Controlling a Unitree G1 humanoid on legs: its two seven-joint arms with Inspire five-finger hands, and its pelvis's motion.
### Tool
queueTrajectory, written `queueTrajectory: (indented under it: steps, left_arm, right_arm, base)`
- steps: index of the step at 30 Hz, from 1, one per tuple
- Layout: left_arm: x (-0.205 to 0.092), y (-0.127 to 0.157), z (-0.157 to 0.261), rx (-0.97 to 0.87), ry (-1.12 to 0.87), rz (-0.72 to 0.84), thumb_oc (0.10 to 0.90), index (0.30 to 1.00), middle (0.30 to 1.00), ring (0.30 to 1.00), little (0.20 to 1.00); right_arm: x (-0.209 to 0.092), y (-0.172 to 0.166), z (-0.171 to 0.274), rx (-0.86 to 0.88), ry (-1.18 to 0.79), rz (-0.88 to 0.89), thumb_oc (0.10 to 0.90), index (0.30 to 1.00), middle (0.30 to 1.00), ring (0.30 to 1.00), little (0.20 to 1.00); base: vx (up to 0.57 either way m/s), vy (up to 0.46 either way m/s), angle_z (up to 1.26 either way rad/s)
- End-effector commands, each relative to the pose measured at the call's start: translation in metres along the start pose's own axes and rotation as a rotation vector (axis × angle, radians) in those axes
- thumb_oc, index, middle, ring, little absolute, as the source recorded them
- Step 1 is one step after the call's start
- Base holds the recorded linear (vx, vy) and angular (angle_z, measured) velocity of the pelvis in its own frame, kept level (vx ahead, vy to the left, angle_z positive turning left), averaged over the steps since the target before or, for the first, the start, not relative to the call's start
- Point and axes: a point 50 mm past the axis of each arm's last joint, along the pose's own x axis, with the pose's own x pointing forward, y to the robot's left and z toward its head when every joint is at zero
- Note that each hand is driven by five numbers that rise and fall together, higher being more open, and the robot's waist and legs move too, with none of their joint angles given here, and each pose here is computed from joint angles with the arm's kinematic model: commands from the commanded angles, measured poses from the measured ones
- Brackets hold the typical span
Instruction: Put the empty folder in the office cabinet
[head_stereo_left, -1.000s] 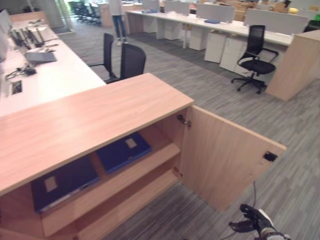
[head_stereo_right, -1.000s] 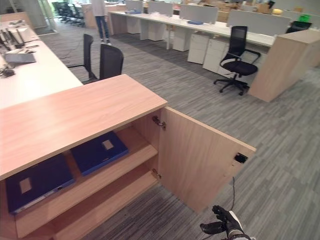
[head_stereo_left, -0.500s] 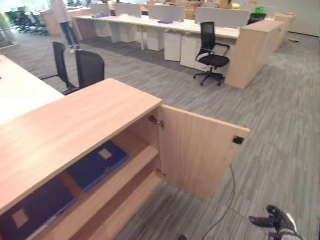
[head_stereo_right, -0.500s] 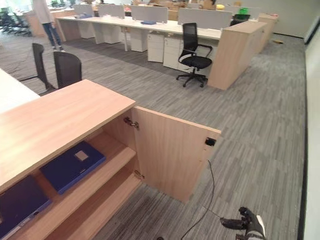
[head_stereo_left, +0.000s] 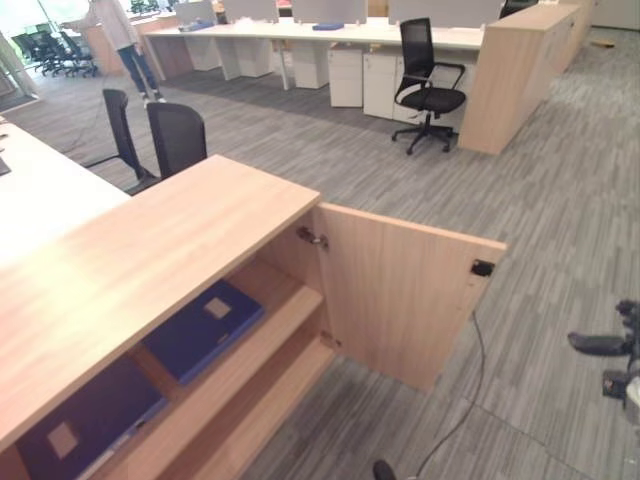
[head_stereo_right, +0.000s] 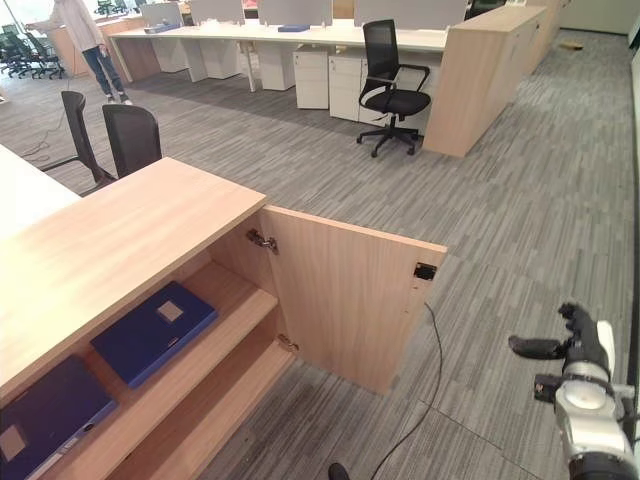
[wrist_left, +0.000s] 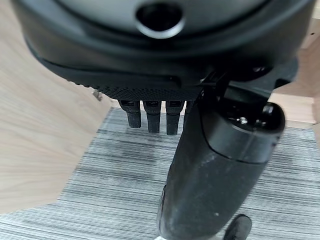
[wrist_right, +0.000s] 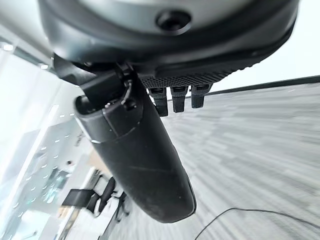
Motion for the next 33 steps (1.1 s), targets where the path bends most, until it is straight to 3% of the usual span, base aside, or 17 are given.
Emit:
queueTrajectory:
  steps: [1,9,12,18,23,28,33]
  left_arm:
    - [-0.002,0.031,-0.004,0.060,0.031,0.073,0.800,0.900,0.900,0.900,0.900]
    - [-0.002,0.028,-0.001,0.078,0.014,0.068,0.800,0.900,0.900,0.900,0.900]
    - [-0.002,0.028,-0.002,0.081,0.019,0.066,0.800,0.900,0.900,0.900,0.900]
    - [-0.002,0.030,-0.008,0.098,0.033,0.048,0.800,0.900,0.900,0.900,0.900]
    - [-0.003,0.031,-0.010,0.104,0.029,0.041,0.800,0.900,0.900,0.900,0.900]
    - [-0.003,0.035,-0.010,0.102,0.017,0.040,0.800,0.900,0.900,0.900,0.900]
    - [-0.003,0.036,-0.009,0.093,0.014,0.044,0.800,0.900,0.900,0.900,0.900]
  right_arm:
    - [0.017,-0.015,0.079,0.050,-0.284,-0.049,0.800,0.900,0.900,0.900,0.900]
    - [0.026,0.014,0.134,0.006,-0.395,0.083,0.800,0.900,0.900,0.900,0.900]
    - [0.018,0.040,0.152,-0.019,-0.466,0.234,0.800,0.900,0.900,0.900,0.900]
    - [-0.016,0.080,0.165,-0.159,-0.600,0.596,0.800,0.900,0.900,0.900,0.900]
    - [-0.034,0.087,0.166,-0.242,-0.644,0.751,0.800,0.900,0.900,0.900,0.900]
    - [-0.082,0.102,0.168,-0.348,-0.736,1.072,0.800,0.900,0.900,0.900,0.900]
    - [-0.123,0.109,0.184,-0.249,-0.864,1.273,0.800,0.900,0.900,0.900,0.900]
  base:
    - [0.01,-0.062,0.18]
    - [0.02,-0.043,0.15]
    - [0.02,-0.039,0.03]
    - [0.01,-0.018,0.01]
    - [0.00,0.000,0.00]
    - [-0.01,0.008,-0.02]
    - [-0.01,0.007,-0.02]
